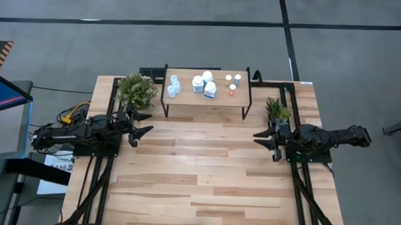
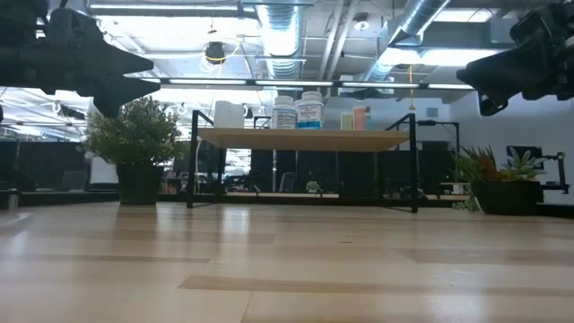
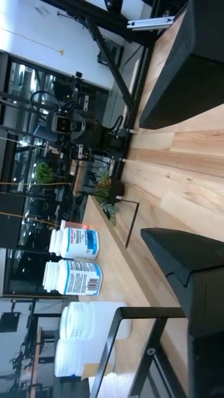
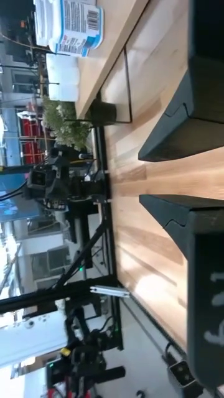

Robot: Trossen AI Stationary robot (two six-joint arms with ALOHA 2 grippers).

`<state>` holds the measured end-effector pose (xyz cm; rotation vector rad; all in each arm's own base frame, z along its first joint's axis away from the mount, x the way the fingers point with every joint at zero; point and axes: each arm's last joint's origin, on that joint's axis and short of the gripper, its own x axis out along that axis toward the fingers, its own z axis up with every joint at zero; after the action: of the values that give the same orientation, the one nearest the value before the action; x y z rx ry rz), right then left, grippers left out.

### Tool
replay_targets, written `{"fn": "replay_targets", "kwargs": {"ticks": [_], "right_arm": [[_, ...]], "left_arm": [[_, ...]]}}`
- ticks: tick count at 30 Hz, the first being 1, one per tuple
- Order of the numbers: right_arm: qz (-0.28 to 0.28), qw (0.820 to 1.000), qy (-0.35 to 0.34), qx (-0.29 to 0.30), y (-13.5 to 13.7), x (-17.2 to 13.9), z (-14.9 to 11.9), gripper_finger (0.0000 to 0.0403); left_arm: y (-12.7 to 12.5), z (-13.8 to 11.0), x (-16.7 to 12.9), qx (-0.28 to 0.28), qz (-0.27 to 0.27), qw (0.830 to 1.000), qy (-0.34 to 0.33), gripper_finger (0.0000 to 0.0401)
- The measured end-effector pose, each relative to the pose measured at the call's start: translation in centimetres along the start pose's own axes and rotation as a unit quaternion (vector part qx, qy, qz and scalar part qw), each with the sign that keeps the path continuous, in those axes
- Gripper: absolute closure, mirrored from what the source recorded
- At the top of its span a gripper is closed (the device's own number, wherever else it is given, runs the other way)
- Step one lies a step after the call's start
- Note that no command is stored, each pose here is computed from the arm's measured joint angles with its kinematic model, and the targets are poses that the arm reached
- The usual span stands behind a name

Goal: Pick and place medicine bottles onto shelf by color
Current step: Return to Home Position

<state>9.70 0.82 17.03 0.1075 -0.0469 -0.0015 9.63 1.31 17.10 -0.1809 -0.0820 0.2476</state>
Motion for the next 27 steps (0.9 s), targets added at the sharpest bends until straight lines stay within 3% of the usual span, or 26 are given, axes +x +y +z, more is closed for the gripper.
{"fn": "replay_targets", "kwargs": {"ticks": [27], "right_arm": [[-0.002, 1.0, 0.004, 0.019, -0.02, 0.01, -0.13, 0.0285]], "left_arm": [[0.0, 0.0, 0.0, 0.0, 0.0, 1.0, 0.0, 0.014]]}}
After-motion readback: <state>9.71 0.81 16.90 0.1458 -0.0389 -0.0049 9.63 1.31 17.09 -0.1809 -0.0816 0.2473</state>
